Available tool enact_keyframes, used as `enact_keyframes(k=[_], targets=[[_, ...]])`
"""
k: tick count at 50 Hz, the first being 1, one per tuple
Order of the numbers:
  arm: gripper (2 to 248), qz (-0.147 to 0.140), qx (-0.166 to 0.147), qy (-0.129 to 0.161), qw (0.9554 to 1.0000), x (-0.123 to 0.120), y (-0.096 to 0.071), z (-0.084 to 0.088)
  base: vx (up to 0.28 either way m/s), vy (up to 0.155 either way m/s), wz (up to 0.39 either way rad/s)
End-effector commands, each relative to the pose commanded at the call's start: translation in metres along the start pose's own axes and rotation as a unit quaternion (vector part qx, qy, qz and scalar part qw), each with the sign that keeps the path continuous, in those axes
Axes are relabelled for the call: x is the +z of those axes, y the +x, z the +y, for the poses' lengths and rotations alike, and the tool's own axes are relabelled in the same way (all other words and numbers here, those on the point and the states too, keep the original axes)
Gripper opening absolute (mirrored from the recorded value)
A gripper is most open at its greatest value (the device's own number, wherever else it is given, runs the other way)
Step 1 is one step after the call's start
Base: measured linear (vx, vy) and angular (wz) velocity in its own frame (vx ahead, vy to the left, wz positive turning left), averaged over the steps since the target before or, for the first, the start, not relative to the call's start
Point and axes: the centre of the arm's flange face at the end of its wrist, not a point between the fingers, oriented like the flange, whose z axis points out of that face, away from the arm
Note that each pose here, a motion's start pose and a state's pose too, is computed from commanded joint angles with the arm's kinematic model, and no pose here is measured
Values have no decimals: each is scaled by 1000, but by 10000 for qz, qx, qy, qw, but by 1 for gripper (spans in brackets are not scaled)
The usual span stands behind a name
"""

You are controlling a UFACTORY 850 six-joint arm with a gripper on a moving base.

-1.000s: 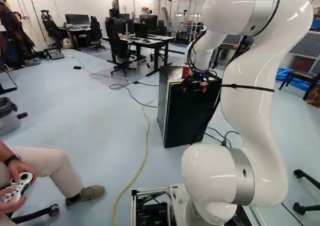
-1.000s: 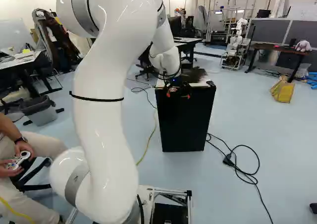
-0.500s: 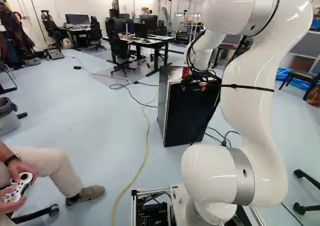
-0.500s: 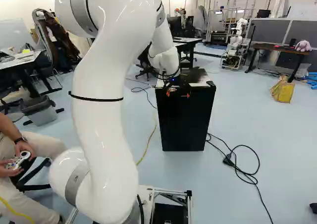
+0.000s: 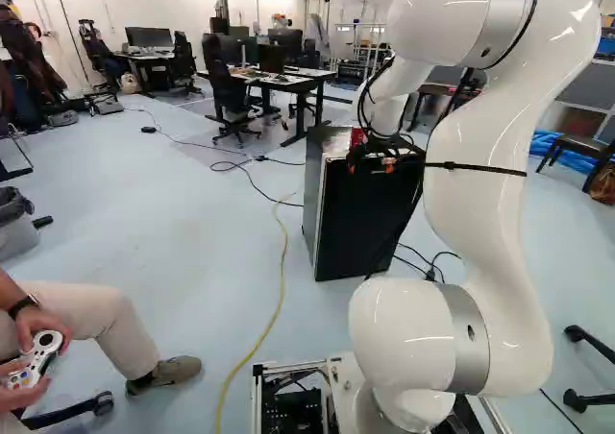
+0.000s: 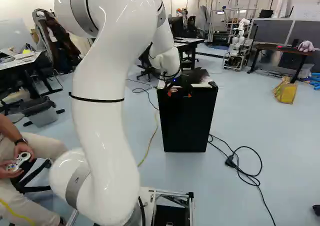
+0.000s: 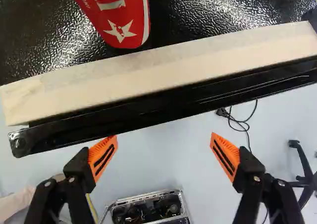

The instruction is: Grab a drink from the fridge

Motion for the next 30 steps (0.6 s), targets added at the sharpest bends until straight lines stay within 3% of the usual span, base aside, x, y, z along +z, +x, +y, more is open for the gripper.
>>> enact_keyframes(k=[30], targets=[[247,-2,63,-15,10000,-19,-38,5,0,0,0]])
